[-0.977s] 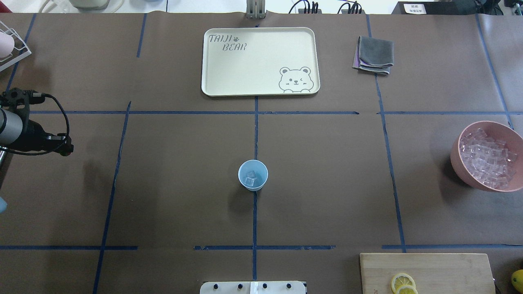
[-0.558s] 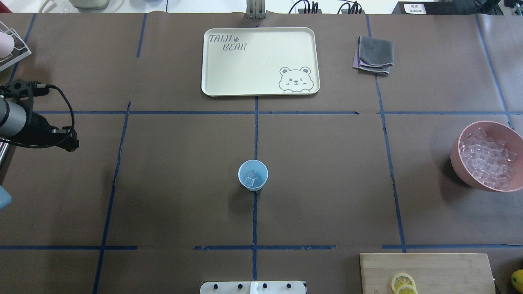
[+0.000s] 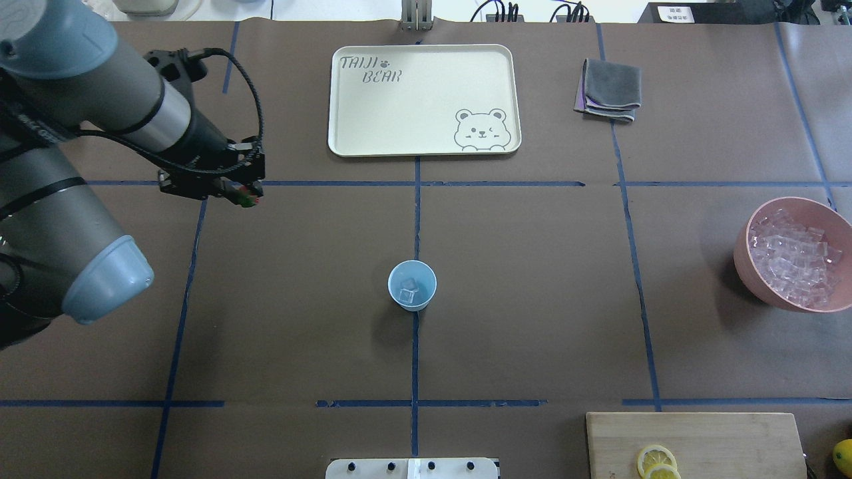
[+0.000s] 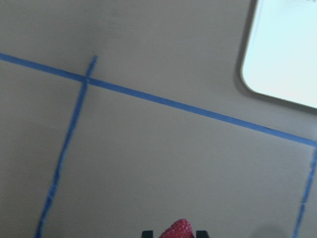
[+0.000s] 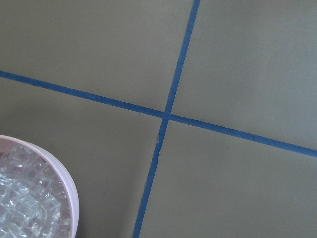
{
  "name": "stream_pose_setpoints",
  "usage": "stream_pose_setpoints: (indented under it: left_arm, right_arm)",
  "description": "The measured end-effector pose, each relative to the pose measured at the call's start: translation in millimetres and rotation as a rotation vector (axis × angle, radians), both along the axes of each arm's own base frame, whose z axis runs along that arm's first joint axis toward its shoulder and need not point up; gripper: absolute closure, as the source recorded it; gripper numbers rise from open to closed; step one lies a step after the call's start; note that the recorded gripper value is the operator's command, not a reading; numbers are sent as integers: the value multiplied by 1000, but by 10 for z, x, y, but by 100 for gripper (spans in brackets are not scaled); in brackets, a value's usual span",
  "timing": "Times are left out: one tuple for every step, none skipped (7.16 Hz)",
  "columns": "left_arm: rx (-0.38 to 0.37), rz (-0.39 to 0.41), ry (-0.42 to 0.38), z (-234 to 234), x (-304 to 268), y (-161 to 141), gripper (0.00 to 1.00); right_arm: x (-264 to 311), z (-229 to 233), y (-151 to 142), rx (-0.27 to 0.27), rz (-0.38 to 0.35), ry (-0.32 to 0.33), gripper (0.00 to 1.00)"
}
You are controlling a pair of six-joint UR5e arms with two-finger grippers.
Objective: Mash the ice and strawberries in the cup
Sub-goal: 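Lift the strawberry with the left gripper and carry it over the cup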
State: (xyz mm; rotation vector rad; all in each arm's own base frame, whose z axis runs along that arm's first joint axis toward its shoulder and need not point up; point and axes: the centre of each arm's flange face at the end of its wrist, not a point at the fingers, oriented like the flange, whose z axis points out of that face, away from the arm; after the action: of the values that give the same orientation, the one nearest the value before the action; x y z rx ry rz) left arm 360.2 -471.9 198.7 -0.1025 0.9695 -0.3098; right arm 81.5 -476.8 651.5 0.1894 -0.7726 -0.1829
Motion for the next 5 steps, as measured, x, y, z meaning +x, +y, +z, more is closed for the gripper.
stream_pose_setpoints:
  left_arm:
    - [-26,-2,17,-243,288,27,100]
    - [-32,-4,21,-402,561,106,100]
    - [-25,-5,25,-507,854,215,100]
    - [-24,-1,39,-562,1127,319,100]
    - [-26,7,52,-583,1351,451,100]
  right_arm:
    - [-4,46,89,2,23,-3,1]
    - [-7,64,140,1,45,-8,1]
    - [-10,62,161,-4,63,-13,1]
    - [-13,50,167,-5,70,-17,1]
    - [-15,42,167,-5,72,-21,1]
